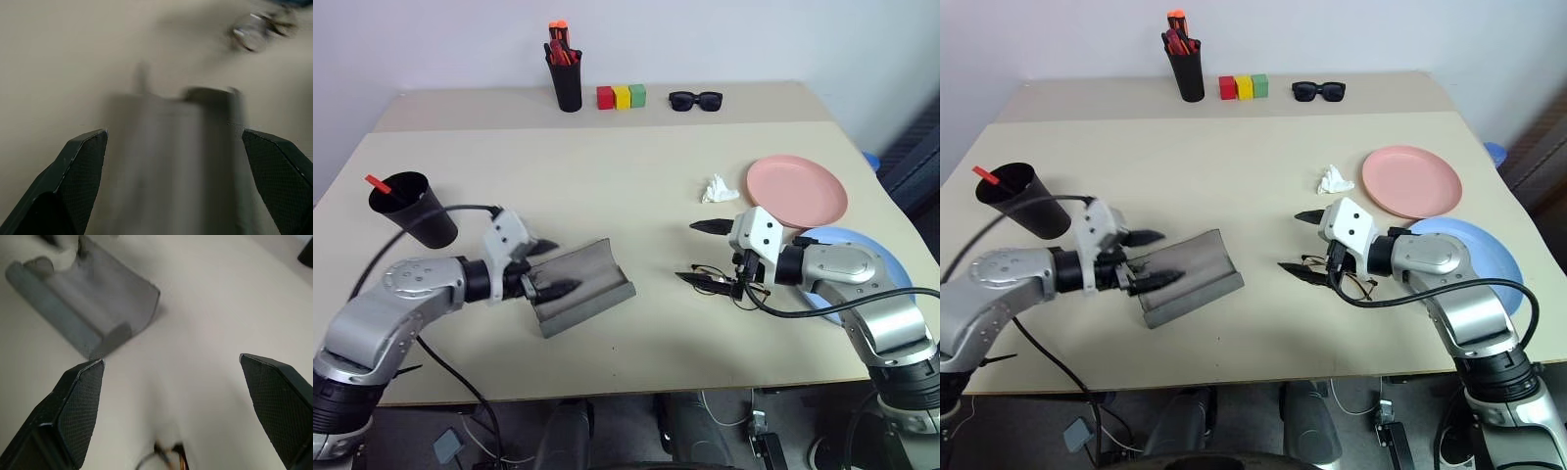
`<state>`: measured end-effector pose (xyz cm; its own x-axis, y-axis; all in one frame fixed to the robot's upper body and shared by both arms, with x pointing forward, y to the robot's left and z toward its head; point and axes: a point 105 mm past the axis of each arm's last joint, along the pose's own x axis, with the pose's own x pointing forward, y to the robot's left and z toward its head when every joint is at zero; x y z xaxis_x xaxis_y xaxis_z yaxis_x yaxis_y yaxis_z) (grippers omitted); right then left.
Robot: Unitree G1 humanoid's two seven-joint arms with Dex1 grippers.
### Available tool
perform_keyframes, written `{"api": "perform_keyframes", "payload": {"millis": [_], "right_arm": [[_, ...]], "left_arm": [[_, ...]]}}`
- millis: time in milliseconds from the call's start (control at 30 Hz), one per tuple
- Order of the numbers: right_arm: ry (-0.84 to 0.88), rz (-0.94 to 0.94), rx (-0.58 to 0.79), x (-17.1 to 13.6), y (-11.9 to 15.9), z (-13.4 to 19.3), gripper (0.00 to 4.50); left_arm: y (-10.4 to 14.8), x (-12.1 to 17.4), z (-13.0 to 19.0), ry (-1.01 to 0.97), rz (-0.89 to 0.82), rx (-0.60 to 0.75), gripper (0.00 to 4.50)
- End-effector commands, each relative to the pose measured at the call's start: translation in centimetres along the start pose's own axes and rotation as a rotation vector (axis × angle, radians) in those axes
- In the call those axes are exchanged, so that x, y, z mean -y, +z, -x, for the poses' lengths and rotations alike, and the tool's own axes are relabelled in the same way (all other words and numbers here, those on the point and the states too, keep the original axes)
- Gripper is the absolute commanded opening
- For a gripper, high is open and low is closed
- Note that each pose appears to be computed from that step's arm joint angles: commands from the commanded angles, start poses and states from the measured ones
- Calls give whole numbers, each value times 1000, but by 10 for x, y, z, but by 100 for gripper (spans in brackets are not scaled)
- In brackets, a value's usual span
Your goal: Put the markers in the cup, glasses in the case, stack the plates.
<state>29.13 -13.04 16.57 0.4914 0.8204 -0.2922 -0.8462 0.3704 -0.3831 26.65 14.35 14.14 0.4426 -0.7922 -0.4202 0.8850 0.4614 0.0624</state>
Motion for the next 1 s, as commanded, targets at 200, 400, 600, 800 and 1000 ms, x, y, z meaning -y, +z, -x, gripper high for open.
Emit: {"api": "perform_keyframes", "payload": {"millis": [200, 400, 600, 800, 1000], "right_arm": [[-25, 45, 46, -8, 13, 2, 450], [-35, 17, 56, -14, 10, -1, 450], [-46, 14, 49, -12, 7, -2, 450], [-74, 41, -12, -3, 1, 1, 450], [-129, 72, -93, 10, -5, 17, 450]], "left_arm": [[-31, 11, -9, -118, -104, -219, 448], [-38, 11, -11, -128, -88, -198, 164], [-33, 0, -17, -112, -287, -152, 1], [-20, -35, -29, -97, -488, -170, 1], [-6, -43, -36, -214, -462, -155, 1]]}}
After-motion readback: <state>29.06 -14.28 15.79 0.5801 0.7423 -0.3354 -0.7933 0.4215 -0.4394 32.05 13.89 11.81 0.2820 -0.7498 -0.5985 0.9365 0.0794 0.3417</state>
